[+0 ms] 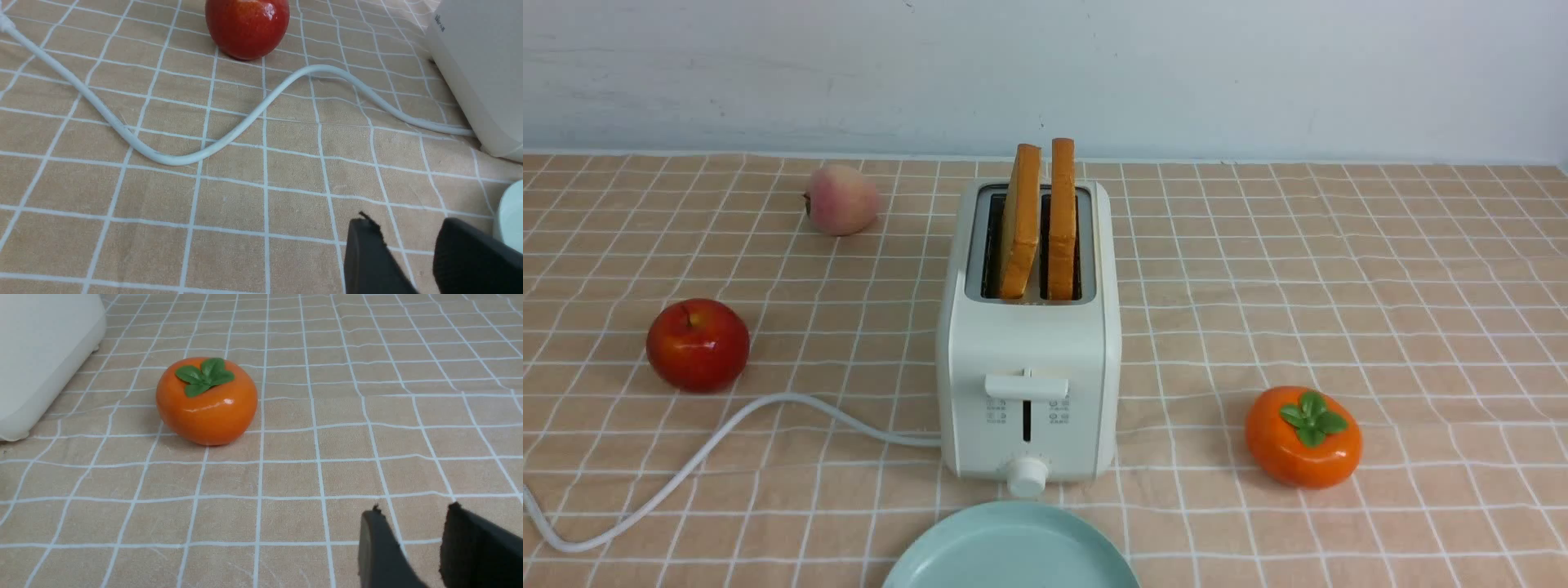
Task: Take toasted bread from bread machine on light coffee tablecloth place on plate.
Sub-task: 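Reach for a toast slice standing in the toaster with the left gripper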
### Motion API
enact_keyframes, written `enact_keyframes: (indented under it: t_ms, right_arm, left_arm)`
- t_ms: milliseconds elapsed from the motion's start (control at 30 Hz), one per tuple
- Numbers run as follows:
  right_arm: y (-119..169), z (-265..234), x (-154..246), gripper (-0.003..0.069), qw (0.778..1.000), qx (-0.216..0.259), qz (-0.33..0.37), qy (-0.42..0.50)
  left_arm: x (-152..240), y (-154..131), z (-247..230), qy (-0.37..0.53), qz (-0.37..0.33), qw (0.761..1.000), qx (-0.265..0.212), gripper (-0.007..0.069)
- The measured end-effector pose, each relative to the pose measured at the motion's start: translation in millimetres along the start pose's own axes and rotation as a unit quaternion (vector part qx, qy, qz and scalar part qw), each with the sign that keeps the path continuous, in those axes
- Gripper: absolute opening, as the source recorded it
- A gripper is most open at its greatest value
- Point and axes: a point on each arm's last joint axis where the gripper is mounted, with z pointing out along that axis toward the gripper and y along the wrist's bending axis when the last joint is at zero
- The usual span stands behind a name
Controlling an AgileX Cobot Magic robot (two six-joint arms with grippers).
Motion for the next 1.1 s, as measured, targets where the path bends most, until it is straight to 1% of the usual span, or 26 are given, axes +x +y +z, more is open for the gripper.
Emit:
enact_keyframes:
  t_ms: [667,767,900,1067,1100]
  right_arm:
    - [0,0,0,0.024,1.0,0.0,0.0,0.0]
    - [0,0,0,0.024,1.0,0.0,0.0,0.0]
    - [0,0,0,0.024,1.0,0.0,0.0,0.0]
    - [0,0,0,0.024,1.0,-0.001,0.004,-0.003]
    - [0,0,-1,0.024,1.0,-0.002,0.006,-0.003]
  left_arm:
    - [-1,0,0,-0.003,0.008,1.0,-0.002,0.0238]
    - [-3,-1,0,-0.016,0.001,1.0,0.005,0.0238]
    - [-9,-5,-1,-0.051,-0.034,0.998,0.027,0.0238]
    - [-19,-9,-3,-0.1,-0.105,0.987,0.062,0.0238]
    - [-19,-9,-3,-0.102,-0.108,0.987,0.062,0.0238]
